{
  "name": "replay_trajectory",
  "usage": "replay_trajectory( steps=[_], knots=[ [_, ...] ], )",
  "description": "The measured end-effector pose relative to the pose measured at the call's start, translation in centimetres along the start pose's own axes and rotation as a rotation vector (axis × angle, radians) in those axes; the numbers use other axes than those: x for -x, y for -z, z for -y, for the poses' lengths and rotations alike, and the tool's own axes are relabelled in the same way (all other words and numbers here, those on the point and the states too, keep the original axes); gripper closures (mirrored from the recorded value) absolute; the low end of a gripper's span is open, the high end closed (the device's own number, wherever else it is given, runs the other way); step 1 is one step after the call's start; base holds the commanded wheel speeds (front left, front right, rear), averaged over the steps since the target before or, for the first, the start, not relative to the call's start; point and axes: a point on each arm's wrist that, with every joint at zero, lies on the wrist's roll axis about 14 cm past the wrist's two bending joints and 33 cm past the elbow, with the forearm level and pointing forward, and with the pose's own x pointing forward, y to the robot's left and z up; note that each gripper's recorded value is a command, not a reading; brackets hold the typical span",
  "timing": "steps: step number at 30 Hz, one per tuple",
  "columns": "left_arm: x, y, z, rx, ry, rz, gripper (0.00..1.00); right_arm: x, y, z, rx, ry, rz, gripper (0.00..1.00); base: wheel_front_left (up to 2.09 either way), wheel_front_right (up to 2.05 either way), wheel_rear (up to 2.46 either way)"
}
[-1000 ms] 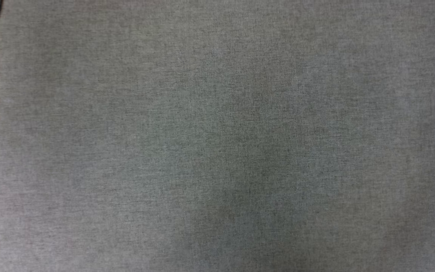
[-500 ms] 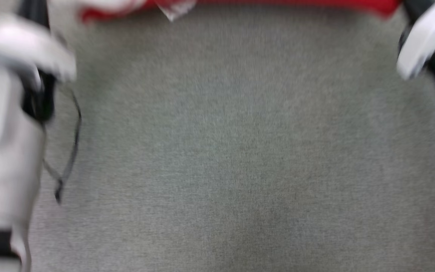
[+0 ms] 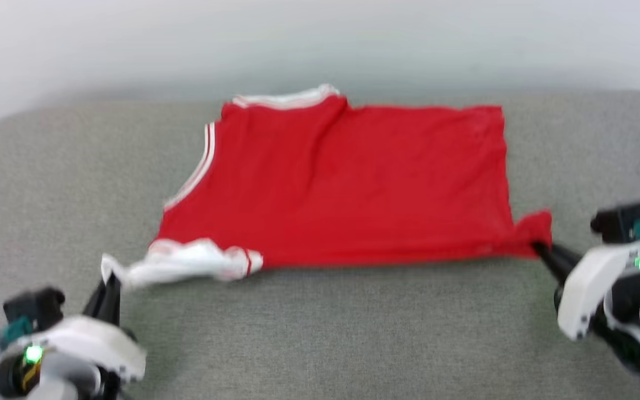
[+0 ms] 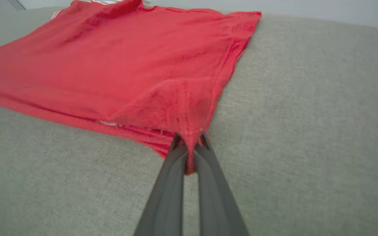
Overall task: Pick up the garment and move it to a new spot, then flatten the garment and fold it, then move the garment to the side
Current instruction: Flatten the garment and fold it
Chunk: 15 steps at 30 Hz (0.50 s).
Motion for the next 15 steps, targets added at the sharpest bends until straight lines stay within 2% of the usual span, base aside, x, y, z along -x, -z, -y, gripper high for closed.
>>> replay_trajectory(
  steps=[9,15],
  knots=[
    [9.4,1.8,0.2,0.062,-0.041,-0.121,1.00,6.7,5.7,-1.6,-0.086,0.002,-0.091,1.00,0.00,0.00,0.00],
    [11.1,0.8,0.9,0.083,-0.040,-0.129,1.00,8.8,7.0,-2.8,-0.131,0.014,-0.139,1.00,0.00,0.00,0.00]
  ],
)
